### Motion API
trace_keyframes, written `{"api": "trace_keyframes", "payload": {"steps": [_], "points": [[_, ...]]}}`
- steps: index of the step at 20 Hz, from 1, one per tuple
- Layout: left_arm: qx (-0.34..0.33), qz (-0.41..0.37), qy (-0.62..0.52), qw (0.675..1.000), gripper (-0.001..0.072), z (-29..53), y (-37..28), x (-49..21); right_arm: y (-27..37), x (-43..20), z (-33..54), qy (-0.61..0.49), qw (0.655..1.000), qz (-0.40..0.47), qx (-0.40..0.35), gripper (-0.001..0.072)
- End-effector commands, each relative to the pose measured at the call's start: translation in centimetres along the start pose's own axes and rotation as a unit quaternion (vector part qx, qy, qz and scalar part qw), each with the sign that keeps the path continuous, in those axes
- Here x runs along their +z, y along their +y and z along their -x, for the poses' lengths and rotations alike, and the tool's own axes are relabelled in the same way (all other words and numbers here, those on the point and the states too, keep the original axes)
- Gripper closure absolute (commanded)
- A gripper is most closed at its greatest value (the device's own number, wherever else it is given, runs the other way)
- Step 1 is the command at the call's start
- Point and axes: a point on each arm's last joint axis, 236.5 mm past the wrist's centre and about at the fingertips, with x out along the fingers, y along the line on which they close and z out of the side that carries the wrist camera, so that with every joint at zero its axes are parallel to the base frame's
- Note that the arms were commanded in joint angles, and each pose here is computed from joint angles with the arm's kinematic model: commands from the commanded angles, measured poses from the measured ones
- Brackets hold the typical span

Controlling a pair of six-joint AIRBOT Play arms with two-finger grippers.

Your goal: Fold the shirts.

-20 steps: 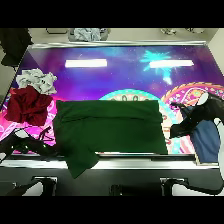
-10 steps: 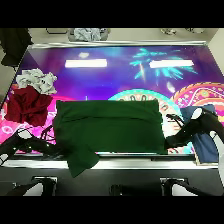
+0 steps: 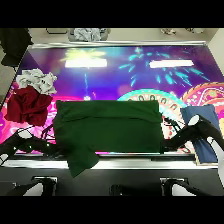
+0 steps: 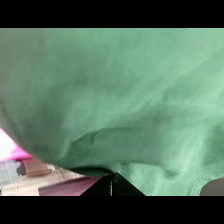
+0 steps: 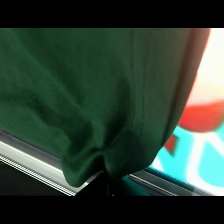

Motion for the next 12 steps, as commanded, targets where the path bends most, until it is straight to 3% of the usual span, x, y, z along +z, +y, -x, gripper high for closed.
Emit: {"api": "trace_keyframes", "payload": {"steps": [1,5,12], "points": [[-0.001,-0.029,-0.043,0.999,0.0675,2.1,-1.1,2.4,-0.5,2.2,1.7,-0.049,0.998,0.009,-0.024,0.0674],[-0.007,-0.087,-0.121,0.989,0.0677,8.4,-4.8,5.3,0.5,5.8,7.6,-0.137,0.988,0.054,-0.053,0.0675],[-0.005,-0.104,-0.24,0.965,0.0679,16.6,-8.5,14.3,0.3,15.8,16.6,-0.306,0.947,0.058,-0.081,0.0674]]}}
